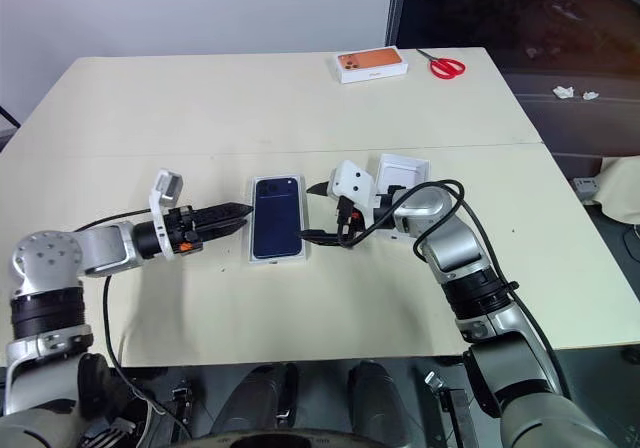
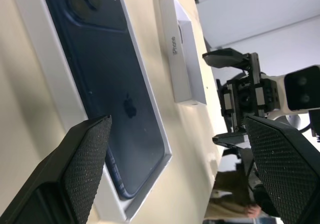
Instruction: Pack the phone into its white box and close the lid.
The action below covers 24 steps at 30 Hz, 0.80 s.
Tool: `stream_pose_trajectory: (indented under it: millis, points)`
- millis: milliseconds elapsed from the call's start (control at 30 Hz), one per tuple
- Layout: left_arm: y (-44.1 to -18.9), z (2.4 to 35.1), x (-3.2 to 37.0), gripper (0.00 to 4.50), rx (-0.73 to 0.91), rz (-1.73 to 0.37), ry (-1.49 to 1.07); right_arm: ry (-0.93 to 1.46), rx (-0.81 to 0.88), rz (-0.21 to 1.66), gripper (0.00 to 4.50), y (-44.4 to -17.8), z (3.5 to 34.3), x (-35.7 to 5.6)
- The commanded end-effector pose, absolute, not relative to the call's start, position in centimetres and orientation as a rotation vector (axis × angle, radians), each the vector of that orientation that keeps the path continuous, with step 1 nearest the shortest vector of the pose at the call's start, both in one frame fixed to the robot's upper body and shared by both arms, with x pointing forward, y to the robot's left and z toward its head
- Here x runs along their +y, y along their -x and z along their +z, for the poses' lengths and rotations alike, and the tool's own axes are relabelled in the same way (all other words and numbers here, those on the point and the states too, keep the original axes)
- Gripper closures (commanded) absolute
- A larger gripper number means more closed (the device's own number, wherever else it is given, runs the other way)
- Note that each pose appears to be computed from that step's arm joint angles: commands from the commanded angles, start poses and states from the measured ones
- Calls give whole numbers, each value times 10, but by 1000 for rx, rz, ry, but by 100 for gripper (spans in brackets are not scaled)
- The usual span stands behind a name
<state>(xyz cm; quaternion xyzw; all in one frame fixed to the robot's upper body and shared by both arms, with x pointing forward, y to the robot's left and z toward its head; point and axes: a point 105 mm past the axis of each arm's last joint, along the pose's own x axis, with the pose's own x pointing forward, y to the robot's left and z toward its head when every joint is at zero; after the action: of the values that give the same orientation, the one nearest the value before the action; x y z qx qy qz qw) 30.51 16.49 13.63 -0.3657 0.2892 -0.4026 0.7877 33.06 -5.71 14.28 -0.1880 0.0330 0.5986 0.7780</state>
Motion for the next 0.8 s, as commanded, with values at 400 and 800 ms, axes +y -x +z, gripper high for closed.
stream_pose_trajectory:
  millis: [400, 800]
  points:
    - [-320, 167, 181, 59, 382, -826, 716, 358, -22, 1306, 55, -332, 166, -42]
    - [-323, 152, 173, 443, 377, -774, 698, 424, -32, 1186, 445, -341, 150, -26]
